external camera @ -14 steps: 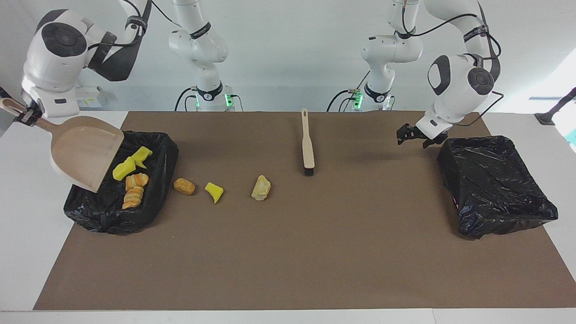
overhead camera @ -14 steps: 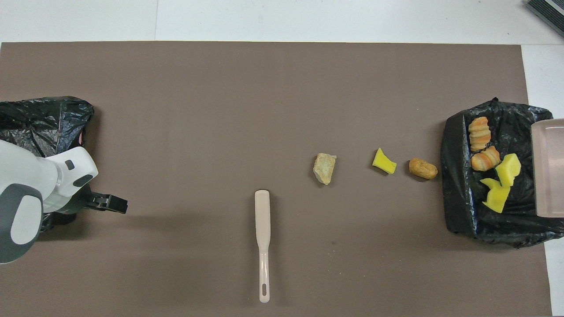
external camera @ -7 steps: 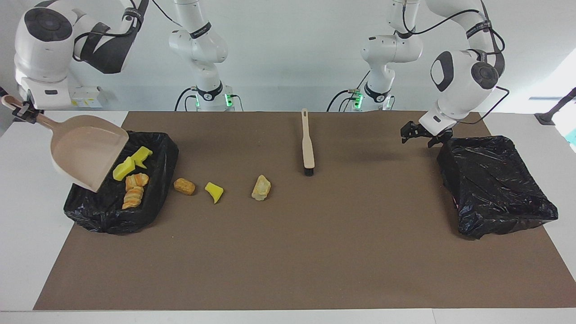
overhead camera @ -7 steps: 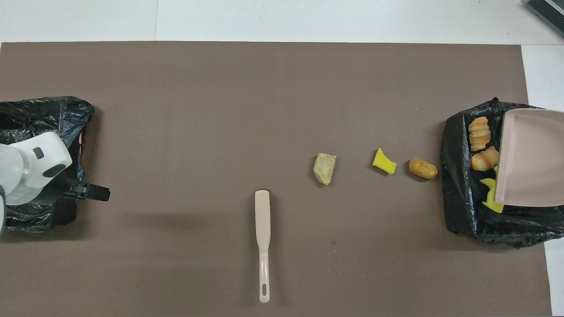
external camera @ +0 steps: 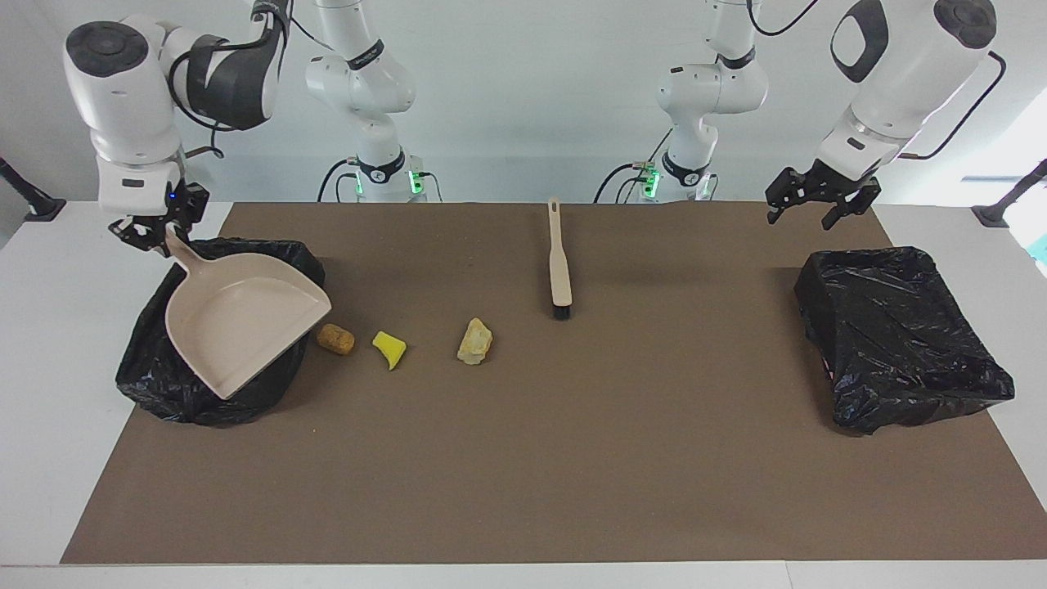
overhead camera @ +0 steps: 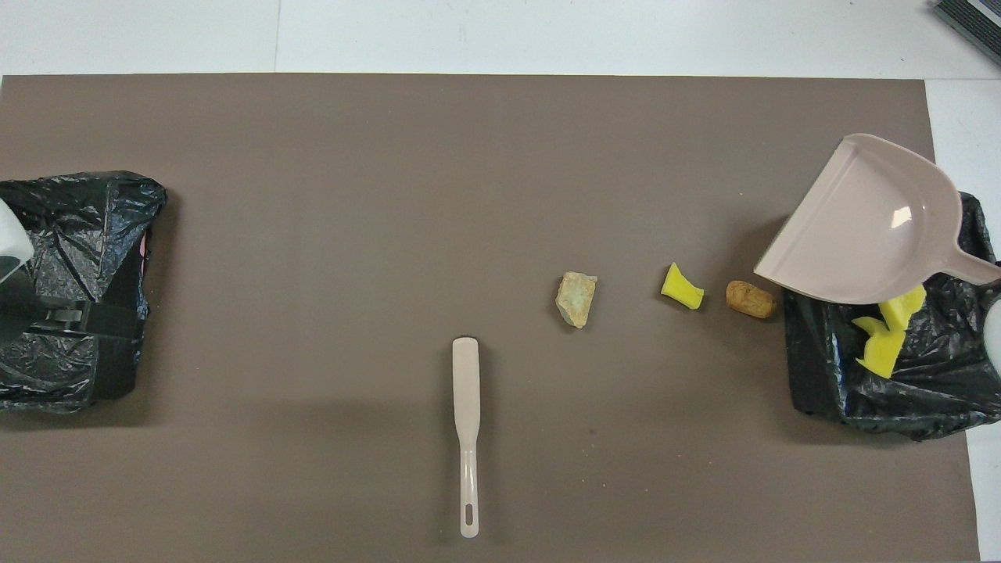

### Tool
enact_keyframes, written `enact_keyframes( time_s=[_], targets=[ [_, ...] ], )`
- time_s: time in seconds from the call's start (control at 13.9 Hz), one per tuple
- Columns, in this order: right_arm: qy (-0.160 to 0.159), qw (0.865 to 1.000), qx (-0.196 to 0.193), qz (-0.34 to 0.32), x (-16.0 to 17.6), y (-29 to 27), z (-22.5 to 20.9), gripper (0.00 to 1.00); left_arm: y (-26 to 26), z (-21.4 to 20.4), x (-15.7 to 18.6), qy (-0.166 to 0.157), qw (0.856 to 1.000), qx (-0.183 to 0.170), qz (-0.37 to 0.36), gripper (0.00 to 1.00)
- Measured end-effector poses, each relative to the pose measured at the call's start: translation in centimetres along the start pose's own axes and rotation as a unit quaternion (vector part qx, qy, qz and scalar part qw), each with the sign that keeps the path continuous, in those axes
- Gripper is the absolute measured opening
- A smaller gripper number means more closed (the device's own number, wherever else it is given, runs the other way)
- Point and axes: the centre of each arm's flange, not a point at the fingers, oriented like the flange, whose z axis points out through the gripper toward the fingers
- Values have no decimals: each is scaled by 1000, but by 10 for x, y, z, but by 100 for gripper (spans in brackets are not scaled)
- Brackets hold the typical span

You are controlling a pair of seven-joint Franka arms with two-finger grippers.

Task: Sweep and dump trash in bin
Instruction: 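Bring the empty dustpan back to the table center with the right gripper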

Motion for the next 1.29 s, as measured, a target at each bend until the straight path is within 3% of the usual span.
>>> enact_keyframes(
  time_s=[0.22, 0.5, 0.86, 1.29],
  targets=[
    [29, 995, 35, 85, 42, -27, 1, 31, 2, -39, -8, 7, 1000, 1, -28, 100],
    [42, 978, 85, 187, 110, -69, 10, 31, 3, -64, -11, 13, 999, 16, -32, 100],
    [73, 947, 119, 289, 209, -142, 8, 31, 8, -60, -8, 4, 999, 18, -28, 100],
    [109, 914, 138, 365, 309, -241, 1, 31, 9, -60, -9, 3, 999, 18, -28, 100]
  ],
)
